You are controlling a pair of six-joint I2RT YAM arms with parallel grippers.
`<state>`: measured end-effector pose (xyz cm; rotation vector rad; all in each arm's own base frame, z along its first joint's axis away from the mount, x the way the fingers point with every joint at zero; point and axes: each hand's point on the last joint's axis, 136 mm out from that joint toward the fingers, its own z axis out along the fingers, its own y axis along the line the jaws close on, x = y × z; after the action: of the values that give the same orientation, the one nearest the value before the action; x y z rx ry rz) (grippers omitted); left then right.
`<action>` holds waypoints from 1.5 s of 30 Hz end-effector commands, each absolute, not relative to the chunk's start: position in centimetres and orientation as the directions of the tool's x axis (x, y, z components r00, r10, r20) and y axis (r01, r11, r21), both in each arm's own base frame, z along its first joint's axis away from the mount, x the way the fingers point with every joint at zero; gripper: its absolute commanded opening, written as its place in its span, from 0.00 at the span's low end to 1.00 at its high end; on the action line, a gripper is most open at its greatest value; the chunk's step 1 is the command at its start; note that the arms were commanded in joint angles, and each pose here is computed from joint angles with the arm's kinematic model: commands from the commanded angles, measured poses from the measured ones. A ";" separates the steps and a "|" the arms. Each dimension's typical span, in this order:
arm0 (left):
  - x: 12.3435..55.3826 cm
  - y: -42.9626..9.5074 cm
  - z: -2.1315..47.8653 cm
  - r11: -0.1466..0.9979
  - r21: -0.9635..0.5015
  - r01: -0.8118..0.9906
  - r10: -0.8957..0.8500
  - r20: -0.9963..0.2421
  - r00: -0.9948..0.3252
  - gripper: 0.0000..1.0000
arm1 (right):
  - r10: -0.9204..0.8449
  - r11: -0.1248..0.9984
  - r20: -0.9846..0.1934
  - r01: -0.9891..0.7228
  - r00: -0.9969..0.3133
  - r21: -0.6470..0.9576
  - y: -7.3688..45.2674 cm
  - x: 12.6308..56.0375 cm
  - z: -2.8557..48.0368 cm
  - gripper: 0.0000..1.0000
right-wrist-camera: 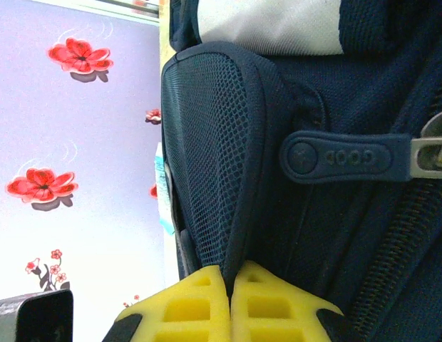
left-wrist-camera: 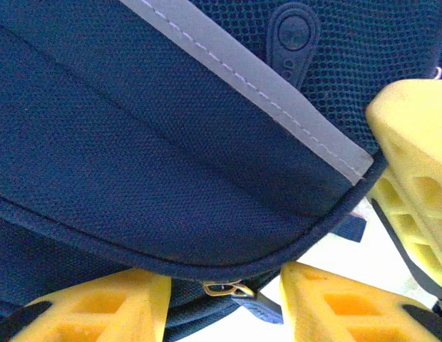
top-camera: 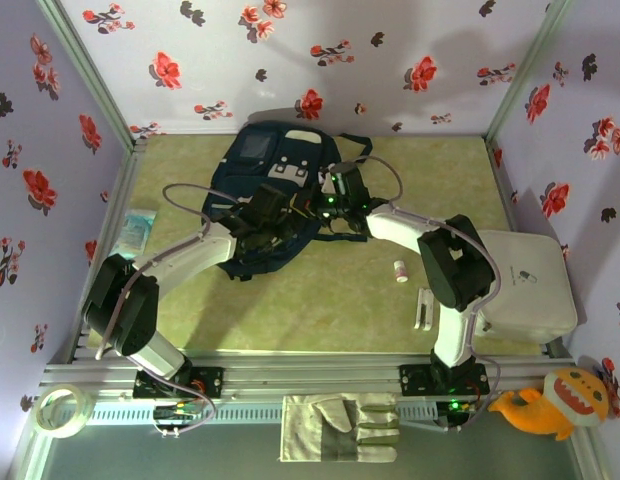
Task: Pack books, pencil case, and school supplies into a backpack
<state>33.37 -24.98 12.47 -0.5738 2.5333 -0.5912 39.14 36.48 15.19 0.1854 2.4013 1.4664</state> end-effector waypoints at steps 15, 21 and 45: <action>32.7 -22.8 11.8 0.859 -0.396 -0.325 -0.475 -0.380 -0.794 0.09 | 0.238 0.411 -0.315 -0.198 -0.919 0.890 37.6 38.6 19.9 0.01; 32.3 -22.0 11.6 0.888 -0.358 -0.288 -0.424 -0.398 -0.813 0.00 | 0.310 0.493 -0.333 -0.149 -0.890 0.857 35.5 40.2 18.5 0.00; 33.5 -32.4 16.9 0.790 -0.528 0.313 -0.012 -0.524 -0.852 0.00 | 0.442 0.707 -0.387 0.049 -0.809 0.705 22.1 39.5 17.8 0.58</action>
<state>33.50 -28.78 14.39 0.0755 2.5364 -0.7275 40.97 24.11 18.98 0.3325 2.3158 1.0918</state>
